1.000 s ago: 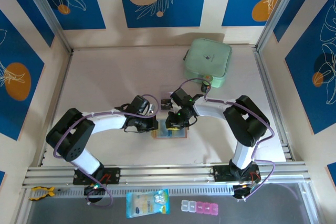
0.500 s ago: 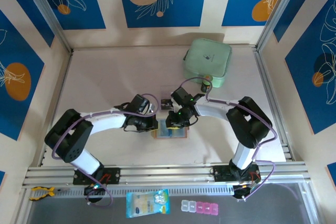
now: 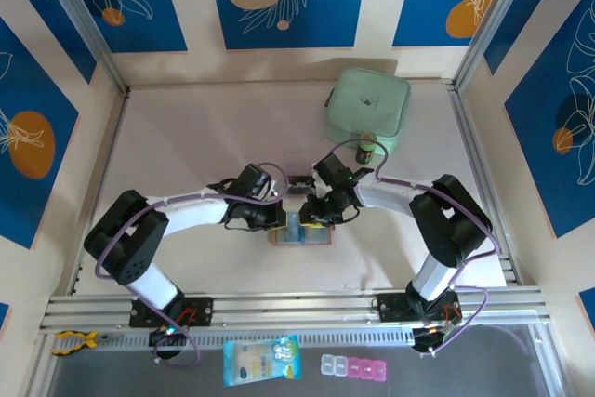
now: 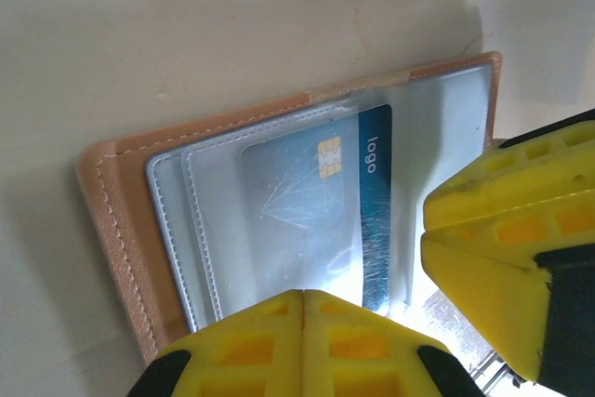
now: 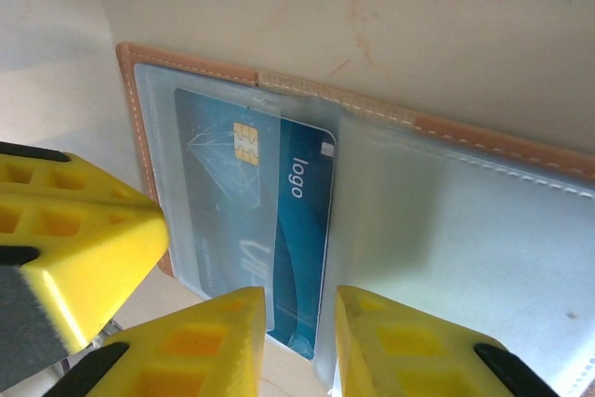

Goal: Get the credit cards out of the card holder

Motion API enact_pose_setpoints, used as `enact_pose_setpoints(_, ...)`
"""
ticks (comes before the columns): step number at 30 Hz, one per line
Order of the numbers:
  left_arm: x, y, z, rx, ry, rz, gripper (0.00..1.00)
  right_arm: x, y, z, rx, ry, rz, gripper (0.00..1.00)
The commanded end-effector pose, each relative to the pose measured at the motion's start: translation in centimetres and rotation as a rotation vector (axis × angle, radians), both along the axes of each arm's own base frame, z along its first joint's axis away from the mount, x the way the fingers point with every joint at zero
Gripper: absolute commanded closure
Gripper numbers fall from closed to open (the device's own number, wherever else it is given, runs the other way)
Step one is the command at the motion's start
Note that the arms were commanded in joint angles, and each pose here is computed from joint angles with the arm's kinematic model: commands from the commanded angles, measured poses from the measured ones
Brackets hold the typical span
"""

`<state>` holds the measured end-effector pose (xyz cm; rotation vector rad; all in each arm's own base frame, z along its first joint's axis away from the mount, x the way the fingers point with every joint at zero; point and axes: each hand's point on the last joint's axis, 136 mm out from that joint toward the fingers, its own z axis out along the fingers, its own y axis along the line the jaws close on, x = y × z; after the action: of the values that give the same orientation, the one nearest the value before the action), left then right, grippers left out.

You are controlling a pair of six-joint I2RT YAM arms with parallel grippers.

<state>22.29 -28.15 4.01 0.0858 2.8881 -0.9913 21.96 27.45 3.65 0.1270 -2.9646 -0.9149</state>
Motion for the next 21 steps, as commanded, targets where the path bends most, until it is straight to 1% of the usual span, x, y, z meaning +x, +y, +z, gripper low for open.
enact_pose_setpoints(1,-0.2,-0.1,-0.3,0.02,0.01,-0.014,1.0,-0.6,0.3,0.1,0.034,0.034,-0.002,0.73)
enact_pose_setpoints(4,-0.4,0.4,-0.8,0.049,0.015,-0.014,1.0,-0.6,0.4,-0.1,0.04,0.041,0.001,0.73)
enact_pose_setpoints(17,-0.9,1.0,-2.3,0.083,0.051,-0.011,1.0,-0.7,0.1,-1.8,0.007,0.068,-0.001,0.72)
enact_pose_setpoints(21,-1.1,1.0,-2.4,0.086,0.058,-0.011,1.0,-0.8,0.5,-1.8,0.036,0.074,0.001,0.73)
